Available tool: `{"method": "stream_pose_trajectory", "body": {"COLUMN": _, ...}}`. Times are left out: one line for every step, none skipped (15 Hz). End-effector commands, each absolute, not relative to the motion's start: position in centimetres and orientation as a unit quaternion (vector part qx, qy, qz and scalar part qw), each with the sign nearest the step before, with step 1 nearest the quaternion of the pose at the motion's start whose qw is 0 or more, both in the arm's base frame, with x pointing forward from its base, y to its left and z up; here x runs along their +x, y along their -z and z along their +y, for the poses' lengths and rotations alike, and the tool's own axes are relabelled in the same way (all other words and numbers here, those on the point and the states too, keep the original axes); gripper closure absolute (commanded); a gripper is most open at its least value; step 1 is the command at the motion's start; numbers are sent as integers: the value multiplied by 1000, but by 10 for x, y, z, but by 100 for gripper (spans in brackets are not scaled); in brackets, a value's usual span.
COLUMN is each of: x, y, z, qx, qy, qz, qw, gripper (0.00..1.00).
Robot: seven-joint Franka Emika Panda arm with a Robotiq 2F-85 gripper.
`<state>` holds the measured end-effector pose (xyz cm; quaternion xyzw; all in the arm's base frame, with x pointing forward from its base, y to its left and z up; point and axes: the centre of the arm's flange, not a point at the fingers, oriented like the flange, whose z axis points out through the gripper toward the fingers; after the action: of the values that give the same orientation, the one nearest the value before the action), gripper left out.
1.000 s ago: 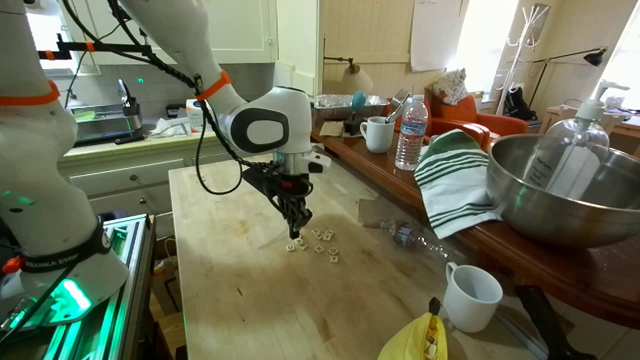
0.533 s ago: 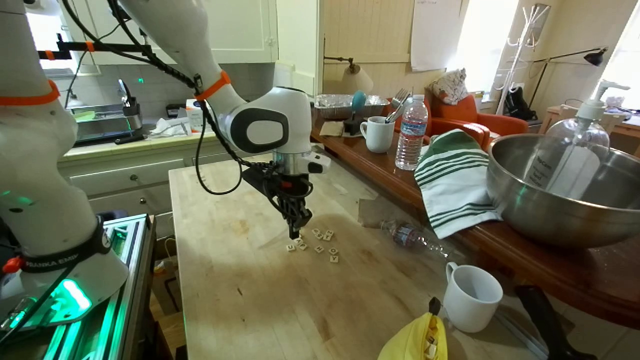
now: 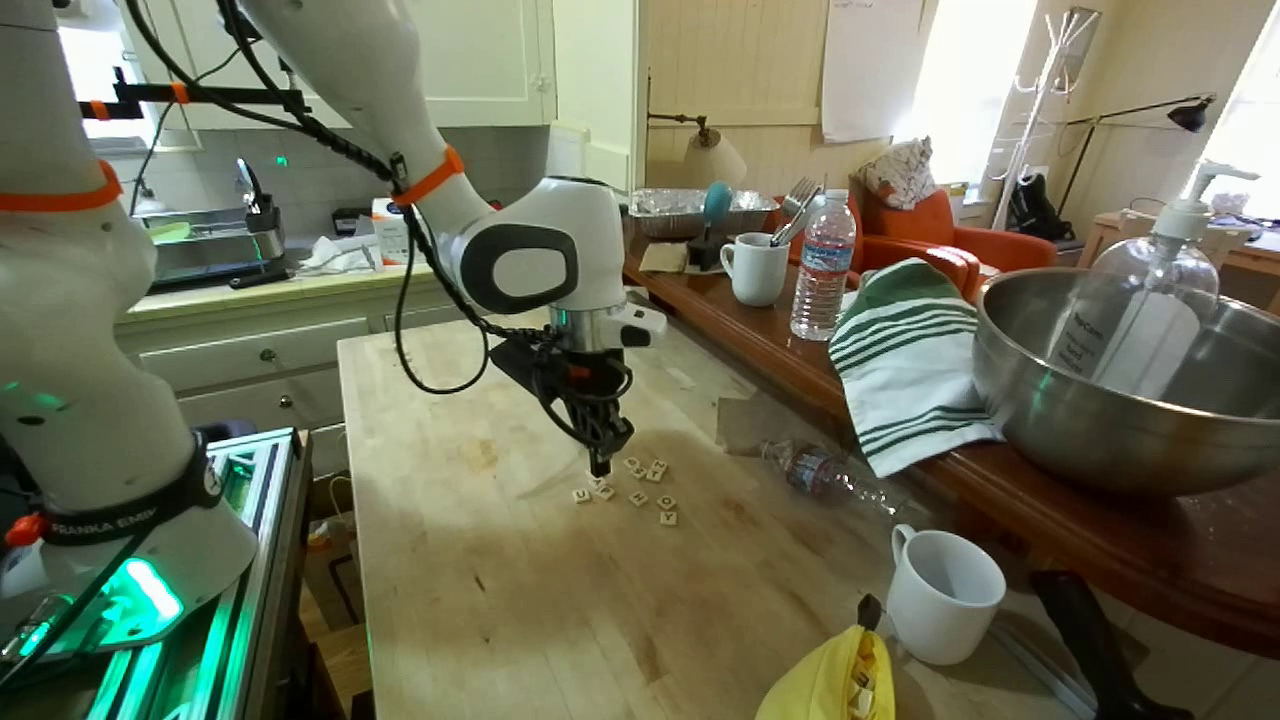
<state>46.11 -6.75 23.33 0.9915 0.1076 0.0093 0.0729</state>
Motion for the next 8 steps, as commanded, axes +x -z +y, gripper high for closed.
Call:
{"method": "stream_pose_trajectory", "body": {"x": 460, "y": -221, "z": -73, "qx": 992, "qy": -22, "qz": 111, "qw": 64, "gripper": 100}}
{"method": "stream_pose_trajectory", "body": {"x": 460, "y": -220, "z": -73, "qx": 992, "qy": -22, "qz": 110, "qw": 64, "gripper": 100}}
{"method": "stream_pose_trajectory", "body": {"x": 460, "y": -219, "z": -73, "qx": 992, "qy": -21, "qz": 109, "qw": 63, "gripper": 100}}
{"method": "stream_pose_trajectory", "body": {"x": 459, "y": -218, "z": -72, "qx": 992, "qy": -20, "qz": 108, "qw": 63, "gripper": 100}}
{"method": "stream_pose_trajectory", "body": {"x": 459, "y": -217, "z": -72, "qx": 992, "qy": -17, "qz": 108, "qw": 62, "gripper": 100}}
{"method": "stream_pose_trajectory", "body": {"x": 458, "y": -216, "z": -71, "qx": 992, "qy": -16, "qz": 108, "qw": 61, "gripper": 100}}
{"method": "stream_pose_trajectory", "body": {"x": 458, "y": -216, "z": -71, "qx": 992, "qy": -15, "qz": 108, "qw": 60, "gripper": 100}}
{"method": "stream_pose_trajectory", "body": {"x": 458, "y": -215, "z": -70, "qx": 992, "qy": -14, "qz": 107, "qw": 60, "gripper": 100}}
